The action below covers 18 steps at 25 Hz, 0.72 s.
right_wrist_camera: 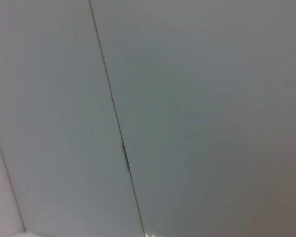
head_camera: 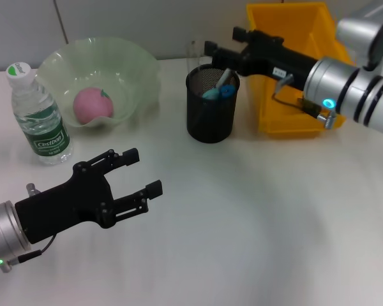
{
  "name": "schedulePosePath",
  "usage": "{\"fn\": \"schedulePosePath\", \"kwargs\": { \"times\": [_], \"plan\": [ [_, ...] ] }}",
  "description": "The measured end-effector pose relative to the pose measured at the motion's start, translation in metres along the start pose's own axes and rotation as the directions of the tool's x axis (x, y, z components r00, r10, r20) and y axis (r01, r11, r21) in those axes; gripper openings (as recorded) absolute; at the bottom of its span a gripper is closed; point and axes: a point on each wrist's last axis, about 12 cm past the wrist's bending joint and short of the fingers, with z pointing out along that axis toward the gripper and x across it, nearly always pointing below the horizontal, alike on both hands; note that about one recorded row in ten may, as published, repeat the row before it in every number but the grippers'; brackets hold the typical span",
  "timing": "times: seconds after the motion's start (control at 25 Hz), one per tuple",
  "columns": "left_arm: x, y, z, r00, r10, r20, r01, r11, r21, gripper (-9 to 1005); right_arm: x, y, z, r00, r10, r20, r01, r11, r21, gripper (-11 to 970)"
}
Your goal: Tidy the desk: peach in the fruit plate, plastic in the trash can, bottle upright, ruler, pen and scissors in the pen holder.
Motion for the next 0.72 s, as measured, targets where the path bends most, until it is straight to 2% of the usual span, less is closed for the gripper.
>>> {"fn": "schedulePosePath", "kwargs": {
  "times": [0.08, 0.16, 0.2, 0.24, 0.28, 0.36, 0.4, 0.52, 0.56, 0.6, 0.64, 0.72],
  "plan": [
    [-0.001, 0.0, 0.0, 1.0, -0.003, 0.002, 0.003, 1.0, 0.002, 798, -0.002, 0.0, -0.006, 0.999, 0.015, 0.035, -0.014, 1.0, -0.011, 790],
    [-0.001, 0.0, 0.0, 1.0, -0.008, 0.005, 0.007, 1.0, 0.005, 798, -0.004, 0.005, -0.017, 0.995, 0.035, 0.093, -0.028, 0.996, -0.079, 798],
    [-0.001, 0.0, 0.0, 1.0, -0.008, 0.005, 0.007, 1.0, 0.005, 798, -0.004, 0.005, -0.017, 0.995, 0.035, 0.093, -0.028, 0.996, -0.079, 802],
    [-0.001, -0.001, 0.0, 1.0, -0.014, 0.006, 0.014, 1.0, 0.007, 798, -0.004, 0.012, -0.028, 0.991, 0.056, 0.124, -0.036, 0.987, -0.155, 806],
    [-0.002, -0.001, 0.0, 1.0, -0.02, 0.006, 0.02, 1.0, 0.009, 798, -0.004, 0.012, -0.028, 0.991, 0.056, 0.124, -0.036, 0.987, -0.155, 810],
    [-0.005, 0.0, -0.002, 0.999, -0.043, 0.011, 0.043, 0.999, 0.031, 798, -0.003, 0.019, -0.05, 0.988, 0.091, 0.125, -0.055, 0.962, -0.268, 814],
    [-0.005, 0.0, -0.002, 0.999, -0.043, 0.011, 0.043, 0.999, 0.031, 798, -0.003, 0.019, -0.05, 0.988, 0.091, 0.125, -0.055, 0.962, -0.268, 813],
    [-0.009, 0.0, -0.006, 0.998, -0.066, 0.019, 0.065, 0.996, 0.059, 799, -0.003, 0.023, -0.074, 0.994, 0.1, 0.036, -0.079, 0.921, -0.382, 812],
    [-0.012, -0.001, -0.008, 0.996, -0.091, 0.019, 0.089, 0.992, 0.087, 799, -0.001, 0.022, -0.09, 0.995, 0.094, -0.045, -0.104, 0.891, -0.443, 812],
    [-0.012, -0.001, -0.008, 0.996, -0.091, 0.019, 0.089, 0.992, 0.087, 799, -0.001, 0.022, -0.09, 0.995, 0.094, -0.045, -0.104, 0.891, -0.443, 811],
    [-0.015, -0.001, -0.01, 0.992, -0.125, 0.005, 0.124, 0.986, 0.115, 799, 0.001, 0.022, -0.105, 0.989, 0.08, -0.124, -0.133, 0.855, -0.501, 811],
    [-0.016, -0.001, -0.011, 0.989, -0.146, -0.005, 0.145, 0.981, 0.129, 799, 0.002, 0.021, -0.112, 0.985, 0.069, -0.161, -0.144, 0.841, -0.522, 811]
  ]
}}
